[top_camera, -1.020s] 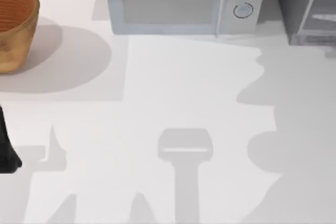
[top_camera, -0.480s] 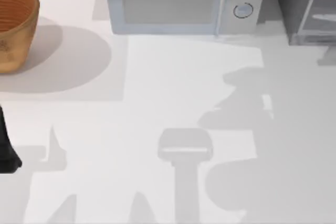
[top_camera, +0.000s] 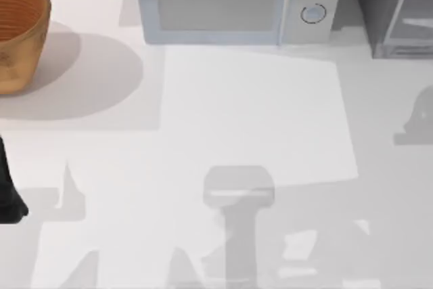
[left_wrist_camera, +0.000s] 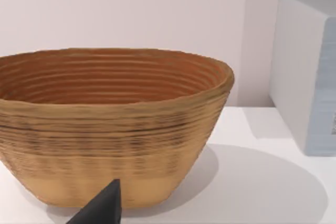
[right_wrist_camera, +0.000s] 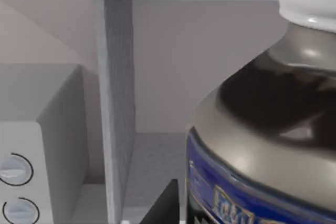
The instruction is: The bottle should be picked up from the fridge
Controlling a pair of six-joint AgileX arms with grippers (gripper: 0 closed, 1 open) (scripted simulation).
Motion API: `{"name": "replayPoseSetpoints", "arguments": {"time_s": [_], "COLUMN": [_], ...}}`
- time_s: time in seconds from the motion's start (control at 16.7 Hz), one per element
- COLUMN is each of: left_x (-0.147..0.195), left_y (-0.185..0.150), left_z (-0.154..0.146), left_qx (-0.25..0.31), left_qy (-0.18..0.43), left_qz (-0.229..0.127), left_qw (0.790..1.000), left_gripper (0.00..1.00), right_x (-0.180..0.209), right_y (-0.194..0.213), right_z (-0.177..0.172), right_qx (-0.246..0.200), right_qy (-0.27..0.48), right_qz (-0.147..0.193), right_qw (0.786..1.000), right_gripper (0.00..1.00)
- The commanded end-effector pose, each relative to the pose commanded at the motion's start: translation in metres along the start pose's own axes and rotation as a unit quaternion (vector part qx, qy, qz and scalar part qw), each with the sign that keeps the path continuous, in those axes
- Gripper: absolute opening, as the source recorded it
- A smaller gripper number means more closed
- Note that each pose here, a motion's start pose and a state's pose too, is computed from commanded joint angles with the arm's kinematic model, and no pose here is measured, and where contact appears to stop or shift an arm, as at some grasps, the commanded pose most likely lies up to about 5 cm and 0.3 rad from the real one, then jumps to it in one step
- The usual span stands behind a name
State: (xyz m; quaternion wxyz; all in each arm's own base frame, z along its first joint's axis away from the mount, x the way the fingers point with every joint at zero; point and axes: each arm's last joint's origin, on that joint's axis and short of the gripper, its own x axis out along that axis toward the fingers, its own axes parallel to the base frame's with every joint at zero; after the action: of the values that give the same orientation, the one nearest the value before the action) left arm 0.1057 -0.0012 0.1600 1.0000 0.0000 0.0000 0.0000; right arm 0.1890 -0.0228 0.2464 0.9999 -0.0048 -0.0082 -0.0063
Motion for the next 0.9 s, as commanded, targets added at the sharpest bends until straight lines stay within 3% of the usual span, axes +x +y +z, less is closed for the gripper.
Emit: {"name": "replayPoseSetpoints", "arguments": {"time_s": [0.36,0.6,0.9], "left_x": [0.0,0.0,0.0], "left_y": [0.0,0.0,0.0], "left_z": [0.0,0.0,0.0], "left_qx": [0.0,0.0,0.0], "left_qy": [0.0,0.0,0.0], "left_qz": [0.0,0.0,0.0], "left_qw": [1.0,1.0,1.0], "left_gripper": [1.0,1.0,1.0], "right_x": [-0.071,-0.084,-0.085], "right_y": [0.017,0.021,0.021], "right_z": [-0.051,-0.079,-0.085], "right_qx": [0.005,0.005,0.005], "right_qy": [0.0,0.007,0.008], "right_qz": [0.003,0.006,0.006], "right_qw": [1.0,1.0,1.0], "right_gripper": [0.0,0.0,0.0]}}
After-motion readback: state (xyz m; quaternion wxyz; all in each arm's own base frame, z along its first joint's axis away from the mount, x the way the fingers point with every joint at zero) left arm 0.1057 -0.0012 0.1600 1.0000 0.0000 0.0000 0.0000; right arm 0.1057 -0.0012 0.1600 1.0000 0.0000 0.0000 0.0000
